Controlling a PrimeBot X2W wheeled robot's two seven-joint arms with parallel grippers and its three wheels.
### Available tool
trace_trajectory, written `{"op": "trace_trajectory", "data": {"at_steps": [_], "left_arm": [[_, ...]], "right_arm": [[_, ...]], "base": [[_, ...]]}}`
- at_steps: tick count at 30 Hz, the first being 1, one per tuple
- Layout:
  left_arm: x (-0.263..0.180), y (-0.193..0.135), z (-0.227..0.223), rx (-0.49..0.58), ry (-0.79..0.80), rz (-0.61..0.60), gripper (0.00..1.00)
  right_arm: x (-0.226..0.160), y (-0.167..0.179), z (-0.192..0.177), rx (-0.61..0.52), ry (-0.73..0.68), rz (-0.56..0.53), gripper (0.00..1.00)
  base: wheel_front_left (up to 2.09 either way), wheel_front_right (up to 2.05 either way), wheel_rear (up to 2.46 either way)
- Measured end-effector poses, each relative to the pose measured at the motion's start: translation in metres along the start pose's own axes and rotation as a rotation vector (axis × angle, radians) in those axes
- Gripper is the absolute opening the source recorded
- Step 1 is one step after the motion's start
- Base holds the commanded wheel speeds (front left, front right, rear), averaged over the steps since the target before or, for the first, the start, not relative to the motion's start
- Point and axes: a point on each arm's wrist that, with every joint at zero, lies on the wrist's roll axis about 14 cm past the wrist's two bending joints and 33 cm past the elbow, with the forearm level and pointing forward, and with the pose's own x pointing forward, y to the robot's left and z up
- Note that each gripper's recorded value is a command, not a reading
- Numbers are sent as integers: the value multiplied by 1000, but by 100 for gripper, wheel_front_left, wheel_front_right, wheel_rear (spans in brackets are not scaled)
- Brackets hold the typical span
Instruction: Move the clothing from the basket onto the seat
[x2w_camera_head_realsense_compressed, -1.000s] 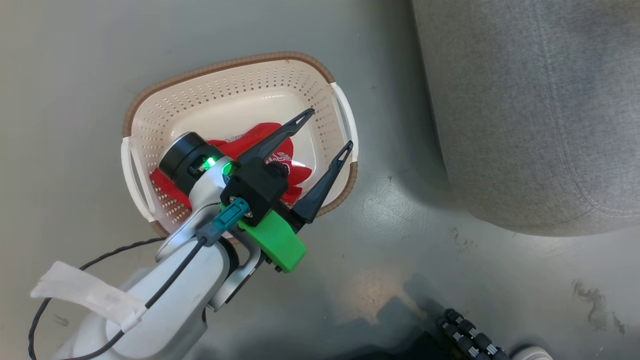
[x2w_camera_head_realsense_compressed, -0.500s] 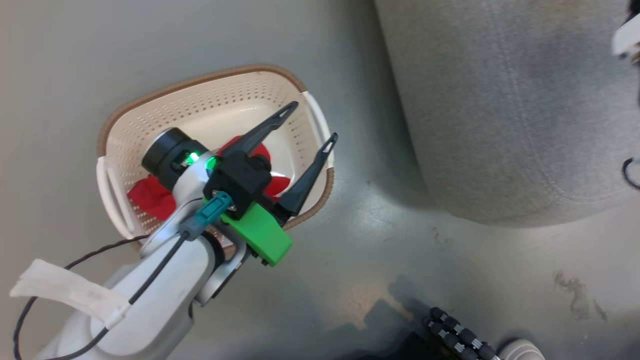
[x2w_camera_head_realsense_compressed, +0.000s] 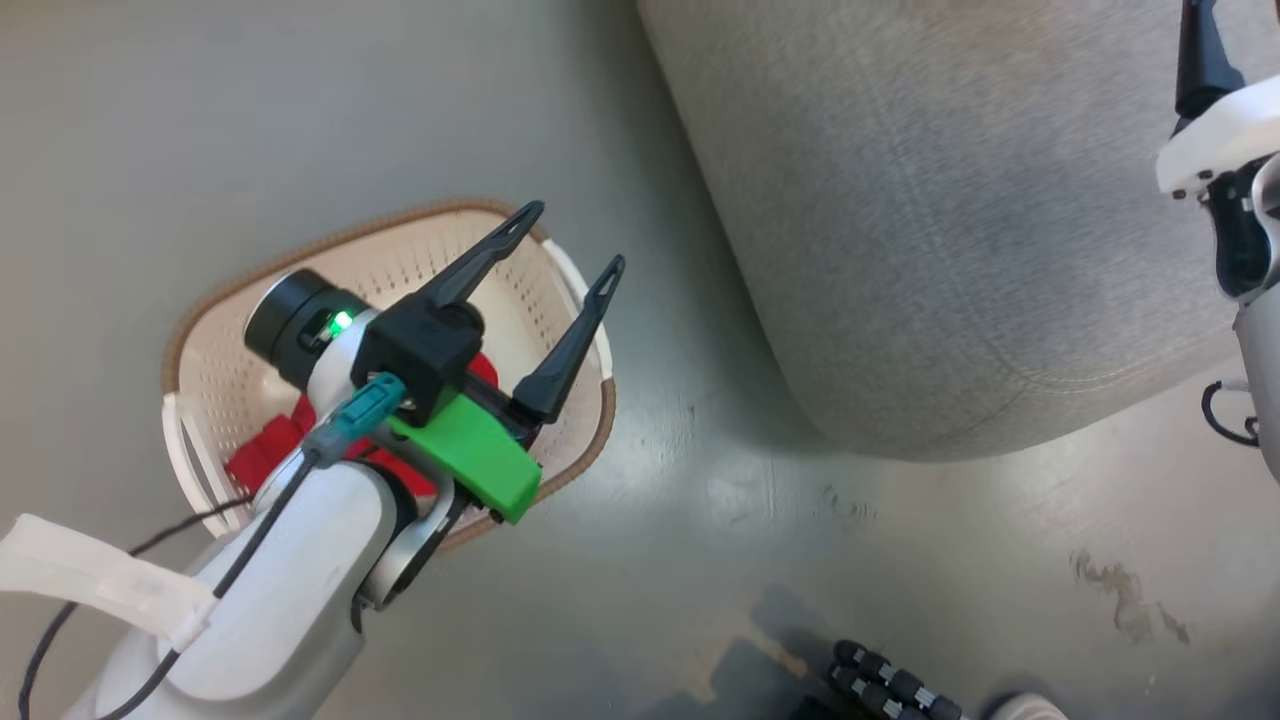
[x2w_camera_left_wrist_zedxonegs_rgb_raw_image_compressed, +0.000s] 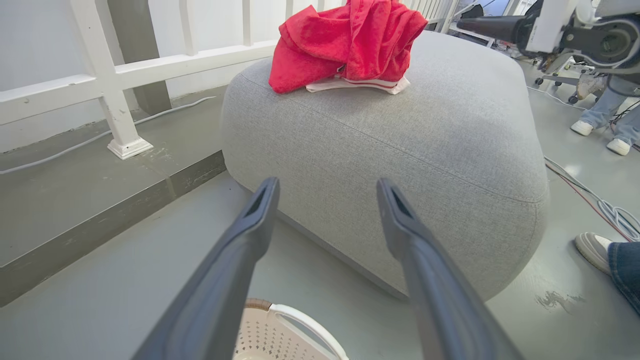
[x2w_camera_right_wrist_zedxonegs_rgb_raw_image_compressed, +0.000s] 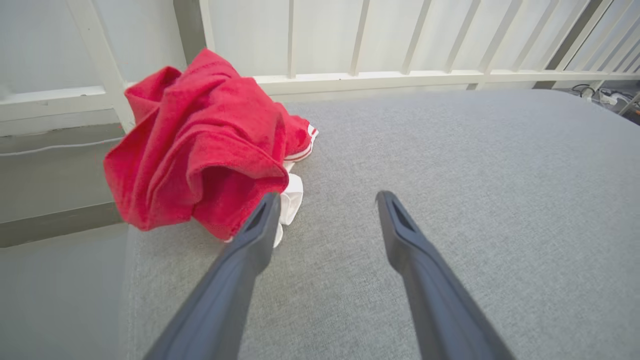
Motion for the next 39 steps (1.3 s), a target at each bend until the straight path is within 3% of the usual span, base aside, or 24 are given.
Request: {"op": "trace_trajectory", "data": {"at_steps": [6,10,16,24,39], "left_arm": [[-6,1,15,15,-31,57,100],[-12,0,29,24,-69,108,100],[-34,11,41,11,-100,229,100],[-101,37,42,13,-77,476,100],[-211,45,66,68,-153,785,100]], "right_arm": [[-10,8,69,-4,-194,47,100],[-23,18,89,25,-259,80,100],[-42,43,87,67,-276,141,100],[-78,119,64,148,-246,310,100],[-143,197,75,240,-296,502,100]], "base": [[0,0,0],[0,0,0],[0,0,0],[0,0,0],[0,0,0]]}}
